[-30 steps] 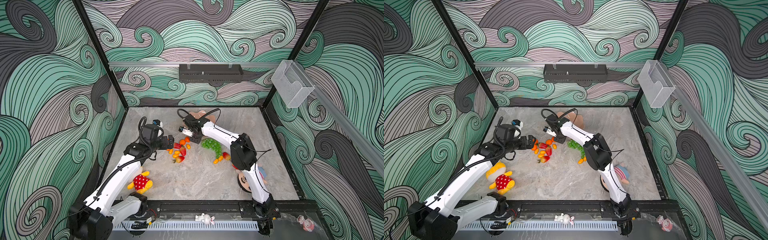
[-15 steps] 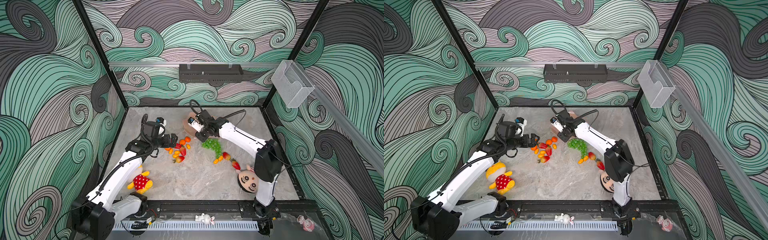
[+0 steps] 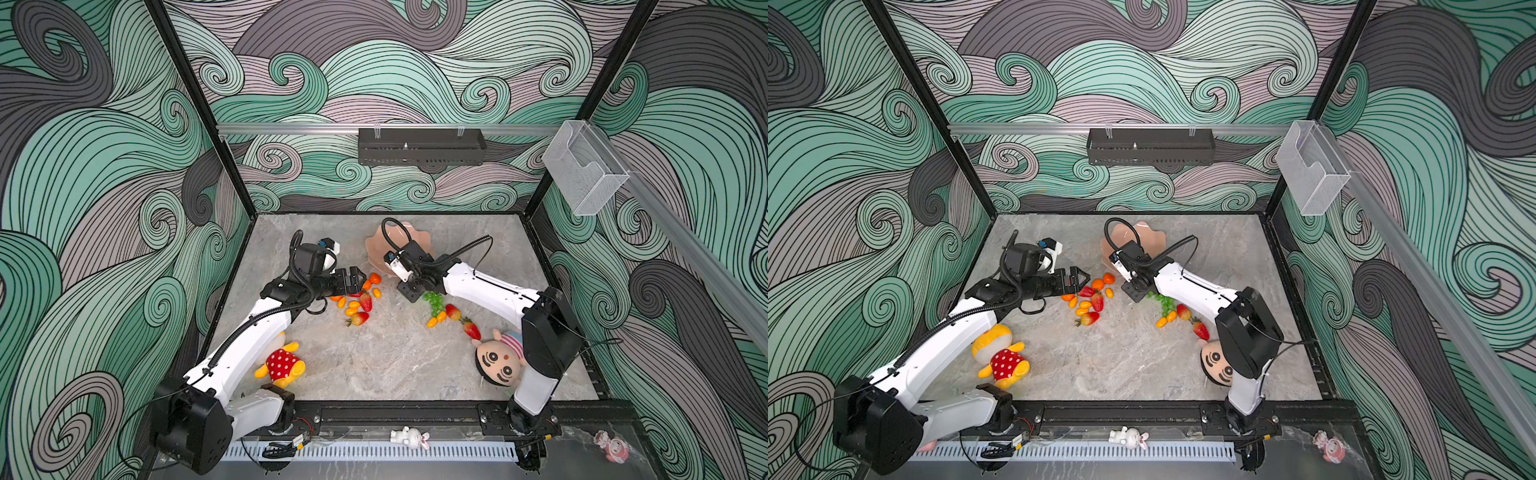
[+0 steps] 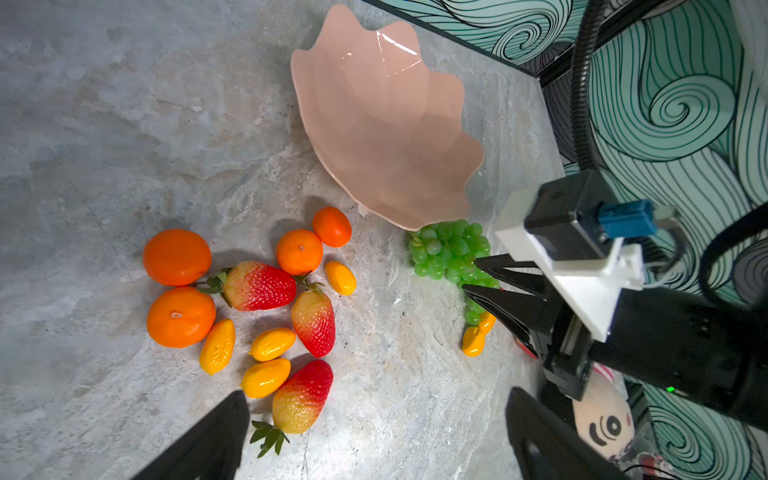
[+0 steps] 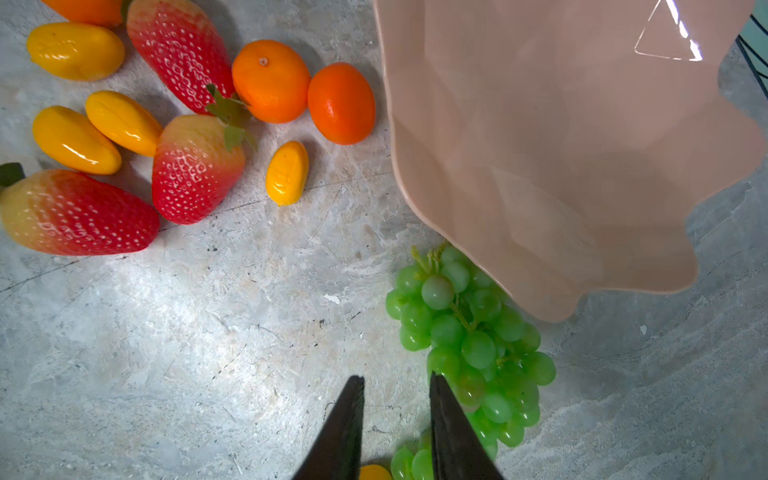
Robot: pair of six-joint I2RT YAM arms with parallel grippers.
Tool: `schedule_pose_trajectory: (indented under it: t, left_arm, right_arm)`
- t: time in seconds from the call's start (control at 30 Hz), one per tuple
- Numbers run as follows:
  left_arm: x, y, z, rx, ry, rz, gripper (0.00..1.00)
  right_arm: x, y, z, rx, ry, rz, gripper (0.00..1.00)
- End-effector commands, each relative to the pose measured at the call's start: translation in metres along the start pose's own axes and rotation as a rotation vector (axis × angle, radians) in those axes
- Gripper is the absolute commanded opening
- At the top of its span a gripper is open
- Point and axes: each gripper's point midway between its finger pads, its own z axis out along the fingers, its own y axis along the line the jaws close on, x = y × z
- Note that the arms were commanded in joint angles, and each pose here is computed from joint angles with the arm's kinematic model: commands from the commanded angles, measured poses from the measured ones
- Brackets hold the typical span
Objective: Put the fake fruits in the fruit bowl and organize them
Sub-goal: 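Lower the right gripper onto the green grape bunch and close it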
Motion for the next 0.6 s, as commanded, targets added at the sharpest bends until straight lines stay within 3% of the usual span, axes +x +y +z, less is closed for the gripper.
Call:
schedule_pose_trajectory:
  t: [0.0,0.2,0.57]
  left_arm:
    - [-0.016,0.003,-0.015,0.072,-0.120,-0.106,0.99]
    - [-0.021,0.036,-0.025,0.102,-0.129,-0.249,0.99]
    - [-0.019,0.048,-0.021,0.114,-0.097,-0.292,0.98]
  right_arm:
    - [-0.012,0.000,0.011,0.037,0.001,0.008,0.27]
    - [-0.019,0.009,0.032,0.045,0.040,-0.006,0.26]
    - [-0.015,0.006,0.054,0.101,0.109,-0.004,0.26]
